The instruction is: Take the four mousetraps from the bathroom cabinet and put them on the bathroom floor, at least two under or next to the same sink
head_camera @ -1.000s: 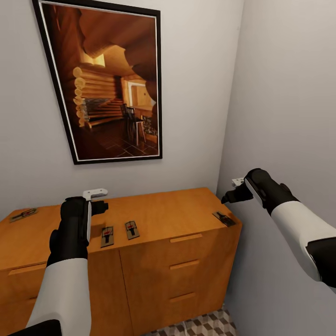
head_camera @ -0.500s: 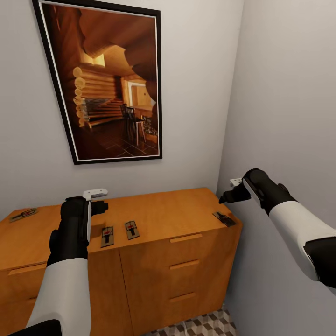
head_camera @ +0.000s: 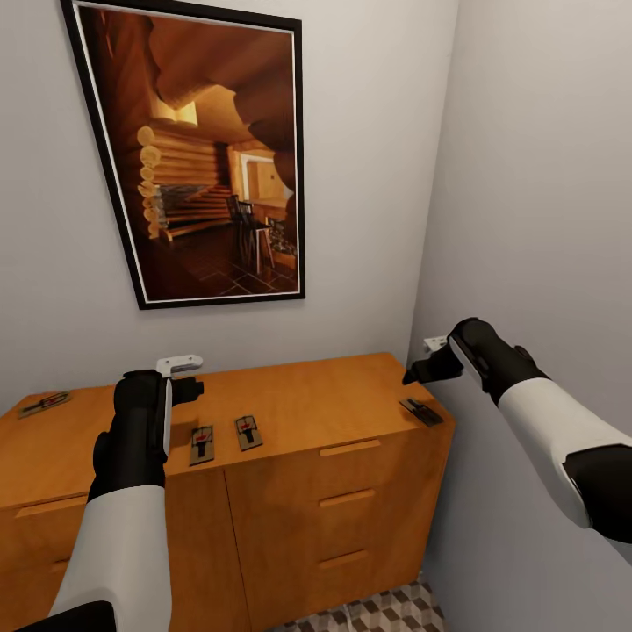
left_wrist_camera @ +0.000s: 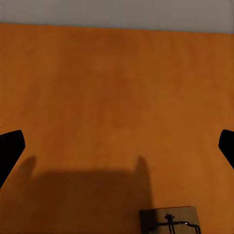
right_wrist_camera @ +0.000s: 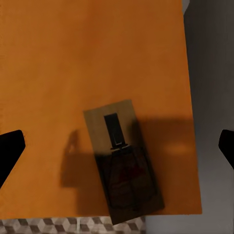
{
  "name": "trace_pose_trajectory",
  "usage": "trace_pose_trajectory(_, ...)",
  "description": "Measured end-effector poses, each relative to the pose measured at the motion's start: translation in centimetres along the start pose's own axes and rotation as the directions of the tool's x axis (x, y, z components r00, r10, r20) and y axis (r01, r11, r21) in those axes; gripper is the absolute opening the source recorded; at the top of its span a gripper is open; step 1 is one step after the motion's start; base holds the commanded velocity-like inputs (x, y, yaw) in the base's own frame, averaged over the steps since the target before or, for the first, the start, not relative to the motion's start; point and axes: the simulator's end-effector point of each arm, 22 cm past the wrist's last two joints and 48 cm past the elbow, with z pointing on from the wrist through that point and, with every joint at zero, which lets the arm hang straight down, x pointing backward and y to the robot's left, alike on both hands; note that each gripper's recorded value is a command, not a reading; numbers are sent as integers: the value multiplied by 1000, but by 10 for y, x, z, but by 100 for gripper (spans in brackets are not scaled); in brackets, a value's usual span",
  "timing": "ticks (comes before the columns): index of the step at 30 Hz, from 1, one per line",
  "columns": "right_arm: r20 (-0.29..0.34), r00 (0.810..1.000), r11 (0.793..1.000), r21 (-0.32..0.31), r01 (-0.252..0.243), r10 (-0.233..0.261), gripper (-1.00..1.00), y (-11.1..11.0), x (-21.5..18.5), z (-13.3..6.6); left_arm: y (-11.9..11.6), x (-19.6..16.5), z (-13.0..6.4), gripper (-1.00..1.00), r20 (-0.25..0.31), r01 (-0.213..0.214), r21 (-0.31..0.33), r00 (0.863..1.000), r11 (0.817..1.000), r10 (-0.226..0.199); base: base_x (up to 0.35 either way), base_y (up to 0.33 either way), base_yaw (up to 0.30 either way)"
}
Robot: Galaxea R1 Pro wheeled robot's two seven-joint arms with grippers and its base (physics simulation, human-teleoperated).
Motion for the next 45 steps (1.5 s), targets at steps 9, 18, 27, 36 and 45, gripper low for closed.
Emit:
trace_pose_trajectory(9, -27, 1000, 1000, -17, -12, 11, 100, 3, 10, 6, 0, 0, 0, 100, 0, 0, 0, 1000, 1000, 0, 0, 0, 0)
trace_pose_trajectory(18, -36, 999, 1000, -18, -16, 16, 100, 1, 13, 8, 0, 0, 0, 100, 0, 0, 0, 1000, 1000, 0, 0, 0, 0)
trace_pose_trajectory(27, -38, 999, 1000, -14, -18, 17, 100, -1, 14, 8, 0, 0, 0, 100, 0, 0, -1, 1000, 1000, 0, 0, 0, 0)
trace_pose_trajectory(36, -47, 999, 1000, -12, -21, 20, 100, -2, 17, 10, 0, 0, 0, 100, 0, 0, -1, 1000, 1000, 0, 0, 0, 0)
trace_pose_trajectory(45, -122, 991, 999, -4, -51, 50, 100, -8, 46, 25, 0, 0, 0, 100, 0, 0, -1, 1000, 1000, 0, 0, 0, 0)
